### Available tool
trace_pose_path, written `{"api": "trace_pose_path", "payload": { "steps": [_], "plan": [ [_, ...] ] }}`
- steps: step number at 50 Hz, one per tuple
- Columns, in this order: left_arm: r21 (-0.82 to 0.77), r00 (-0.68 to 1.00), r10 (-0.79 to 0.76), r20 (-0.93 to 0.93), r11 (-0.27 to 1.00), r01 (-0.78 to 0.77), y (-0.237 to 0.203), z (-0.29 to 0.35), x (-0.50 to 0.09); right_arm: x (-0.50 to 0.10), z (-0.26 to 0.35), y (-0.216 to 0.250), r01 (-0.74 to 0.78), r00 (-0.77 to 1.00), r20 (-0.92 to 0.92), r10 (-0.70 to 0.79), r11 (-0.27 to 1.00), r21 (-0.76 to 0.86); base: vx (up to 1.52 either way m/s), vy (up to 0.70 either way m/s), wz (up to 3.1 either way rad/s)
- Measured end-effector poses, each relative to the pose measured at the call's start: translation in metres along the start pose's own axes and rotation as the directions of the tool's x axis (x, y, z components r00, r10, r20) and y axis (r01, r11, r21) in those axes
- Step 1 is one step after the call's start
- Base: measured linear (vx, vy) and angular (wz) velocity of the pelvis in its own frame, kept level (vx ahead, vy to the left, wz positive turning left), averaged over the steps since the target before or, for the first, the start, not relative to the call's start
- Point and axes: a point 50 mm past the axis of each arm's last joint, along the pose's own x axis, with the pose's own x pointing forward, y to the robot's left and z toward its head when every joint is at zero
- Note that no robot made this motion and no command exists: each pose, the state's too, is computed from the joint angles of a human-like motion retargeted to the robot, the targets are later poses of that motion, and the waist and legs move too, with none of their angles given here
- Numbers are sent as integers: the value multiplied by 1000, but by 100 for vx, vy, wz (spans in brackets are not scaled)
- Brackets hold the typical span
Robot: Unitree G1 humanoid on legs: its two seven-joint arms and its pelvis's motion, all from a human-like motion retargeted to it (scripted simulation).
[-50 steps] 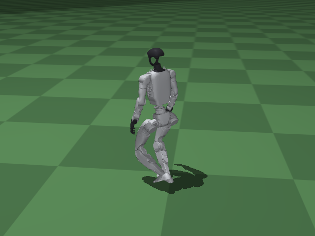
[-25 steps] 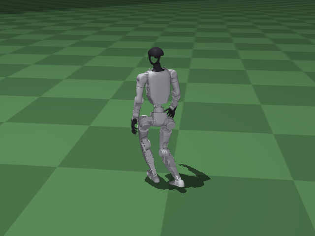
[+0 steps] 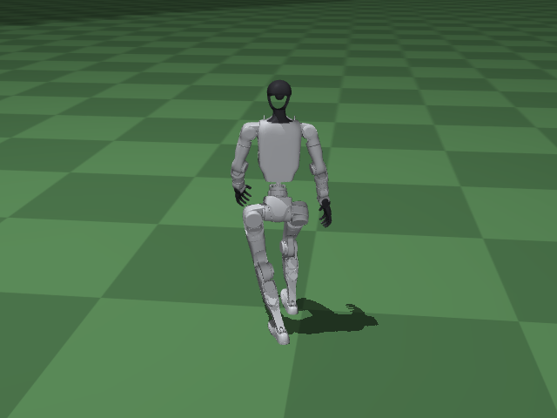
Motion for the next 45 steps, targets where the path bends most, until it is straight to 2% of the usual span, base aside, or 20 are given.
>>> {"api": "trace_pose_path", "payload": {
  "steps": [7, 15, 31, 37, 45],
  "plan": [
    [-20, 996, -75, -52, 997, 74, -22, -17, -12, -2, -6, -3, 38, 999, -5, -38, 999, 20, 1, -5, -45],
    [-19, 962, -151, -227, 988, 151, -42, -60, -39, 6, 36, -8, 62, 987, 145, -62, 998, 3, -2, -6, -69],
    [-114, 926, -93, -366, 992, 55, -44, -97, -69, 9, 125, -9, 53, 904, 426, -44, 999, -11, -1, 0, -19],
    [-124, 914, -97, -394, 991, 51, -48, -103, -74, 7, 121, -1, 26, 908, 419, -13, 999, -26, 0, 0, 0],
    [-85, 945, -73, -318, 995, 49, -41, -84, -57, 7, 74, 4, -13, 959, 284, 15, 1000, -9, 2, 2, 9]
  ]
}}
